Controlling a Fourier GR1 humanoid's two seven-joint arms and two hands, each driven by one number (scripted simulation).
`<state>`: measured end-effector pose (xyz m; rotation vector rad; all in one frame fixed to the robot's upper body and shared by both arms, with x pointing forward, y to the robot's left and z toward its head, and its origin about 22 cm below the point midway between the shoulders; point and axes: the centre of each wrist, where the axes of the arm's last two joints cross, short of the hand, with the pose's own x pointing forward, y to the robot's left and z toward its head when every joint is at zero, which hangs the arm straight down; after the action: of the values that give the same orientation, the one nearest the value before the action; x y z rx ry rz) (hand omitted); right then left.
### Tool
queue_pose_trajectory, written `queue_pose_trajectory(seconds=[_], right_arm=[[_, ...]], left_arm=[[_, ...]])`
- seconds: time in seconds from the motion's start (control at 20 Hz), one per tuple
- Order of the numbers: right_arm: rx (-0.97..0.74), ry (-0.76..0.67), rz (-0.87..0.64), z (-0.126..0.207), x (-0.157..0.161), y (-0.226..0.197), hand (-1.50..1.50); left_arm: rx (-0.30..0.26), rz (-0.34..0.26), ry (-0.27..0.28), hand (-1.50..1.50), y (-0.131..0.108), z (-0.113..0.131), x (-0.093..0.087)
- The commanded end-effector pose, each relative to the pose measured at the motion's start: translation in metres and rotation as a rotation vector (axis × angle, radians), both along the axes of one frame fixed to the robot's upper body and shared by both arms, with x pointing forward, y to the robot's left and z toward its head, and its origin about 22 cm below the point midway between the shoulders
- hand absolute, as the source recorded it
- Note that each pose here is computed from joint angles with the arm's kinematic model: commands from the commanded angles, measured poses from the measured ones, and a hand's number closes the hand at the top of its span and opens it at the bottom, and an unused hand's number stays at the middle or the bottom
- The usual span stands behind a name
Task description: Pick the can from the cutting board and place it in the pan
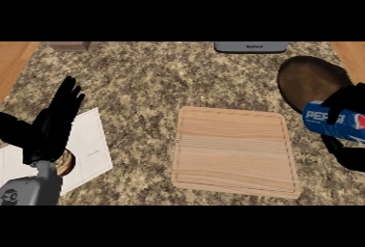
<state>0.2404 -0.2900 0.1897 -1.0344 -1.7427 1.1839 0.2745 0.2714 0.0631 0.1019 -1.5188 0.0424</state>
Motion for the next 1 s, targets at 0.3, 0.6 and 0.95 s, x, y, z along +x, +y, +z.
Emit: queue_pose_trajectory(seconds=[0.3,0.6,0.95], right_arm=[[0.121,-0.014,-0.123,-0.012,0.084,-0.069,1.5],[0.175,-0.008,-0.164,-0.04,0.114,-0.128,1.5],[0.183,0.036,-0.092,-0.083,0.136,-0.14,1.5]], left_arm=[[-0.005,-0.012,-0.01,0.0,-0.023,-0.003,0.009],[-0.005,-0.047,-0.009,0.0,0.0,0.003,0.01],[-0.021,-0.029,-0.011,0.0,-0.01,-0.005,-0.004]])
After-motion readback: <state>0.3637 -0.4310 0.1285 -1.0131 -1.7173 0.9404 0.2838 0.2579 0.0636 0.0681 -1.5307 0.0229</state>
